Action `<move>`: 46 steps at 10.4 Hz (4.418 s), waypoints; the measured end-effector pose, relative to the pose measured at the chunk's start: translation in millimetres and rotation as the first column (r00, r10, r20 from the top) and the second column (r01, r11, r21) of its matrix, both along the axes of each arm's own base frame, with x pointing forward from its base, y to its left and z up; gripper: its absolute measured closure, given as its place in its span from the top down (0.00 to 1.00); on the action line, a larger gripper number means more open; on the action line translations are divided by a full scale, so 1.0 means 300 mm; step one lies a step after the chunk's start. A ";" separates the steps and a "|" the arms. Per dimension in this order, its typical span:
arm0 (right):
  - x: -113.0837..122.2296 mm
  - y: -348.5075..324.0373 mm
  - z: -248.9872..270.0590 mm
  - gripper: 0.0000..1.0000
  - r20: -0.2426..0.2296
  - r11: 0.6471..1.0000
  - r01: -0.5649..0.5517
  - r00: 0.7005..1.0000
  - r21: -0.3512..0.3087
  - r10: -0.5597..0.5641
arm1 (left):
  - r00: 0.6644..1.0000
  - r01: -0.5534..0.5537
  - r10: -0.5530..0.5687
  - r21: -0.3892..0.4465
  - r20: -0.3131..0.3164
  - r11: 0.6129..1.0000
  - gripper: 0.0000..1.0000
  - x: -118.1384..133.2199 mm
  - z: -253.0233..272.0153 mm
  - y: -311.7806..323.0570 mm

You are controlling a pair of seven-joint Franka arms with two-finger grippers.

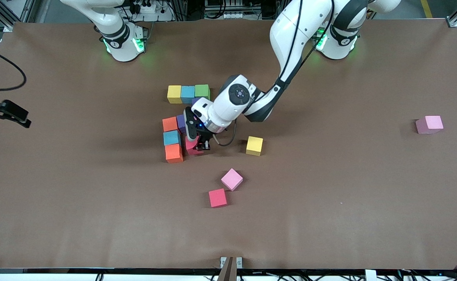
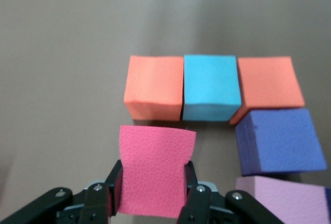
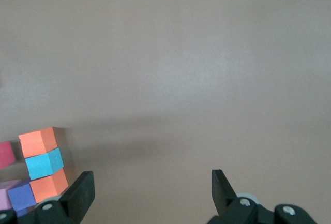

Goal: Form number 2 with 11 blocks
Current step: 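Withdraw the right gripper while the left gripper carries red to the figure, then lower the red block beside the orange block with the left gripper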

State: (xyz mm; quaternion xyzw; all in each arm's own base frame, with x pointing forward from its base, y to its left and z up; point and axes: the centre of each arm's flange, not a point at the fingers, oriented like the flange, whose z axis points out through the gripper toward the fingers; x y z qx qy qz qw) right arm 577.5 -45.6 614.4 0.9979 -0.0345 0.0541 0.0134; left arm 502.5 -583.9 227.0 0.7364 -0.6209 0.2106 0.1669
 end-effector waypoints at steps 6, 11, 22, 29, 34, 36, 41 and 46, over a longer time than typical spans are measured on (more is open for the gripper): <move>-0.002 -0.023 0.035 1.00 0.009 1.000 0.012 1.000 -0.001 -0.012 | 0.999 0.040 -0.041 -0.035 -0.018 0.999 0.48 0.016 -0.098 -0.005; 0.002 -0.019 0.041 1.00 0.013 1.000 0.010 1.000 -0.002 -0.010 | 0.997 0.078 -0.079 -0.058 -0.008 0.995 0.48 0.034 -0.128 -0.028; 0.028 -0.012 -0.005 1.00 -0.007 1.000 0.006 1.000 -0.001 -0.006 | 0.999 0.028 -0.033 -0.115 -0.036 0.993 0.48 0.076 -0.147 -0.045; 0.032 -0.012 -0.006 1.00 -0.007 1.000 0.006 1.000 -0.001 -0.006 | 0.999 0.016 -0.020 -0.121 -0.035 0.993 0.48 0.099 -0.149 -0.034; 0.036 -0.012 -0.011 1.00 -0.007 1.000 0.005 1.000 -0.002 -0.005 | 0.999 0.010 -0.014 -0.126 -0.031 0.992 0.48 0.102 -0.153 -0.035; 0.041 -0.012 -0.015 1.00 -0.005 1.000 0.005 1.000 -0.002 -0.005 | 1.000 0.008 -0.012 -0.128 -0.029 0.992 0.48 0.101 -0.154 -0.037; 0.044 -0.013 -0.009 1.00 0.001 1.000 0.006 1.000 -0.003 -0.006 | 1.000 0.006 -0.010 -0.131 -0.027 0.991 0.48 0.100 -0.155 -0.038; 0.046 -0.015 0.033 1.00 0.027 1.000 0.006 1.000 -0.005 -0.006 | 1.000 0.005 -0.009 -0.133 -0.026 0.991 0.48 0.098 -0.155 -0.040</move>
